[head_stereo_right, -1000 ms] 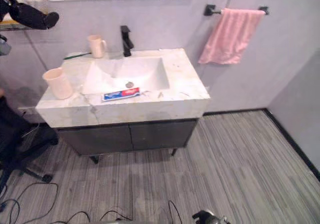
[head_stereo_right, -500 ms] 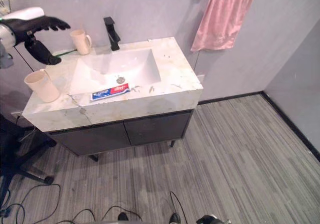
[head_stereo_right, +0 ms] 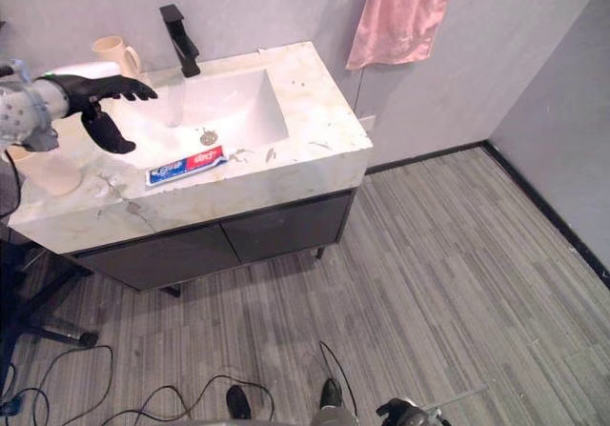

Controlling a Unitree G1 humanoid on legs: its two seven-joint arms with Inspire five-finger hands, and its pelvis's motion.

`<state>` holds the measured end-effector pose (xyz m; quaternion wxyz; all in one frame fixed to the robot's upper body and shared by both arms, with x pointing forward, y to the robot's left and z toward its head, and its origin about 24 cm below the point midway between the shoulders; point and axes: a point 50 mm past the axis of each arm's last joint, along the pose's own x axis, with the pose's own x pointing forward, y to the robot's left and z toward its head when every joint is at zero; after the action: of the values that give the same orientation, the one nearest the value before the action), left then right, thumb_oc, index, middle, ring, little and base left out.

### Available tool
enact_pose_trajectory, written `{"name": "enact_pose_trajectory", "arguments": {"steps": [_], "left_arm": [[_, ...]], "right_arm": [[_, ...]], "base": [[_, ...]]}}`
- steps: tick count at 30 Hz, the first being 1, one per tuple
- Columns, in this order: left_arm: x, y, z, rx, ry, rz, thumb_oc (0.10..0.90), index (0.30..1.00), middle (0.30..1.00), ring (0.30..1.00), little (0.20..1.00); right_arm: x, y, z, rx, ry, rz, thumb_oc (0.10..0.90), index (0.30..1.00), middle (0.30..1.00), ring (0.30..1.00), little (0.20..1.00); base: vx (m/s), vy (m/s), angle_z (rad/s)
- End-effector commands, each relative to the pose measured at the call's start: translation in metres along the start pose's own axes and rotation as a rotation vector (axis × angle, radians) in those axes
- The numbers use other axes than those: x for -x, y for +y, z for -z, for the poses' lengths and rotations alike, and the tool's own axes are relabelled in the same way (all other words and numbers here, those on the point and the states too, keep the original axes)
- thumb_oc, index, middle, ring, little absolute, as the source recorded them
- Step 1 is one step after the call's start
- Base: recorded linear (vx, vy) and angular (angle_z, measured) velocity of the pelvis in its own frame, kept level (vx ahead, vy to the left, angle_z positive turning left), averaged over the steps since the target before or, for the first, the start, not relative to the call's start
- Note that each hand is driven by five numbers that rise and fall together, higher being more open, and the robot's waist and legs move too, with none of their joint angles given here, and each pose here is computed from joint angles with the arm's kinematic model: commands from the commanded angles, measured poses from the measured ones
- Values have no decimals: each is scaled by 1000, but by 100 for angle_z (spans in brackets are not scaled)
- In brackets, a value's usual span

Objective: Organize the bathroom.

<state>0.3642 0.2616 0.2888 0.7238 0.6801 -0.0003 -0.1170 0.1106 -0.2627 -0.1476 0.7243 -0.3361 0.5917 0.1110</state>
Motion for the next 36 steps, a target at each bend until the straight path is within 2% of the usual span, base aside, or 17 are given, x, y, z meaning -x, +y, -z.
{"name": "enact_pose_trajectory", "arguments": {"steps": [1, 13, 25, 36], "left_arm": [[22, 49, 26, 42, 121, -195, 800, 900, 900, 900, 900], [5, 5, 49, 110, 199, -86, 800, 900, 900, 900, 900], [-8, -33, 52, 148, 208, -63, 800, 900, 900, 900, 900], [-17, -37, 39, 136, 165, -90, 800, 900, 900, 900, 900]], "right_arm": [[1, -21, 16, 30, 72, 64, 800, 900, 900, 900, 900], [1, -23, 9, 45, 84, 69, 800, 900, 900, 900, 900], [0, -17, 8, 49, 103, 64, 800, 900, 900, 900, 900], [-1, -13, 7, 58, 103, 52, 800, 900, 900, 900, 900]], "base": [[0, 0, 0], [5, 0, 0], [0, 0, 0], [0, 0, 0]]}}
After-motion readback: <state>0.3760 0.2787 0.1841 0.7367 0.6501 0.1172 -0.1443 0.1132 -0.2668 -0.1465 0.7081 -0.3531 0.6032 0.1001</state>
